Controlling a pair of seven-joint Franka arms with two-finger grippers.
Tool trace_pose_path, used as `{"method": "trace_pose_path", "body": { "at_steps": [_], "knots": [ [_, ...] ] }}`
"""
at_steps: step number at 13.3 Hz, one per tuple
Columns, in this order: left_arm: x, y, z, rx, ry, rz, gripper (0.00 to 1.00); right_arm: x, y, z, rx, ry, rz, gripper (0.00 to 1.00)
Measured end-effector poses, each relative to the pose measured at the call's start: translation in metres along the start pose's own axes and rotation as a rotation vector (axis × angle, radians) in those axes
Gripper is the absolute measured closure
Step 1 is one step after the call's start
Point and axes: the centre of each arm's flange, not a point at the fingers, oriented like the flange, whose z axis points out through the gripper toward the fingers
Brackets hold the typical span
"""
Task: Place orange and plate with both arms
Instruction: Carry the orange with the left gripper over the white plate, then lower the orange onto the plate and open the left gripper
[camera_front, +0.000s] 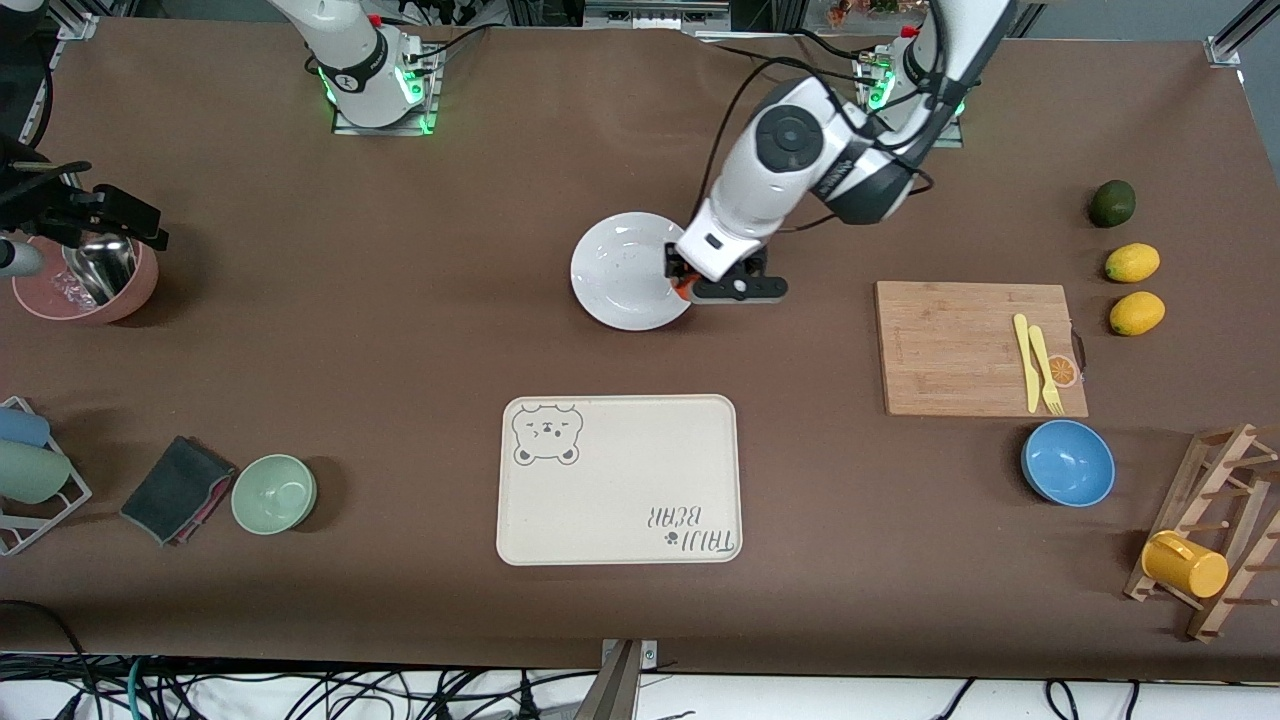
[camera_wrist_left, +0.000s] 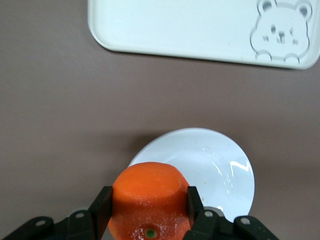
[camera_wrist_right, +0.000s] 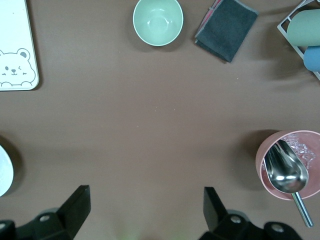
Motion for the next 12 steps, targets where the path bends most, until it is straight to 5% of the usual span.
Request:
{"method": "trace_pose_path", "body": {
  "at_steps": [5,12],
  "knots": [
    [-0.036,0.045,0.072,-0.024,-0.048,0.013,0.37,0.001,0.0,0.001,0.0,0.0,0.0,0.0],
    [-0.028,0.037,0.11,0.009,-0.077,-0.035,0.3,0.001,-0.001,0.001,0.002,-0.002,-0.001,0.0]
  ]
}}
